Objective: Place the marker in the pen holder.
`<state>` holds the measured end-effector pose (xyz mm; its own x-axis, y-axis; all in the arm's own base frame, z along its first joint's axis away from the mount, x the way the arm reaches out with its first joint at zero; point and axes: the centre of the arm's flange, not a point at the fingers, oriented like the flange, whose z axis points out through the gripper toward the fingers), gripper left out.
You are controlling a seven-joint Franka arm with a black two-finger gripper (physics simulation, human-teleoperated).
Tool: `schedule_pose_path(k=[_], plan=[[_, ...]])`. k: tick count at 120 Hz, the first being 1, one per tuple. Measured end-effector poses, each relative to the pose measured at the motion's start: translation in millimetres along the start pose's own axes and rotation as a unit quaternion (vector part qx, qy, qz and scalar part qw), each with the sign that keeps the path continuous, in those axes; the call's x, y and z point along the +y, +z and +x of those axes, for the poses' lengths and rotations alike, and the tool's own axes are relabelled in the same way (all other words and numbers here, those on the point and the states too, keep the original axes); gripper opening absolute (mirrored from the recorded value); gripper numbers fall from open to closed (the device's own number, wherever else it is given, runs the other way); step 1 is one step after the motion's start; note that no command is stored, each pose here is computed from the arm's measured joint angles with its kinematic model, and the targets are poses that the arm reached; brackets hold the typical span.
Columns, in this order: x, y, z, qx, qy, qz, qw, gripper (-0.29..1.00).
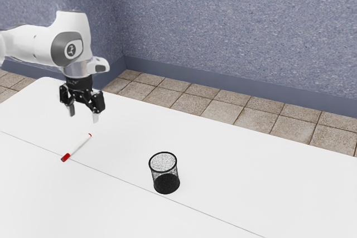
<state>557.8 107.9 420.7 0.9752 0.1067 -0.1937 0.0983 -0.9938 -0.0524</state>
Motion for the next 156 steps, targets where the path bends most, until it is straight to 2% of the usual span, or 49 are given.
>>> schedule_pose_path(k=[16, 36, 57, 82, 94, 128, 156], plan=[[-6.1, 36.6, 17.4, 0.03, 0.024, 0.007, 0.999, 0.7], [-42.1, 62.0, 8.2, 0.066, 0.032, 0.008, 0.997, 0.7], [-49.7, 117.0, 2.2, 0.068, 0.059, 0.013, 0.996, 0.7], [-65.0, 132.3, 19.8, 0.084, 0.077, 0.031, 0.993, 0.7], [-73.4, 135.6, 27.6, 0.077, 0.069, 0.029, 0.994, 0.7], [-75.4, 144.6, 31.1, 0.023, 0.045, 0.001, 0.999, 0.7], [-75.6, 157.3, 39.0, -0.004, 0.039, -0.001, 0.999, 0.67]])
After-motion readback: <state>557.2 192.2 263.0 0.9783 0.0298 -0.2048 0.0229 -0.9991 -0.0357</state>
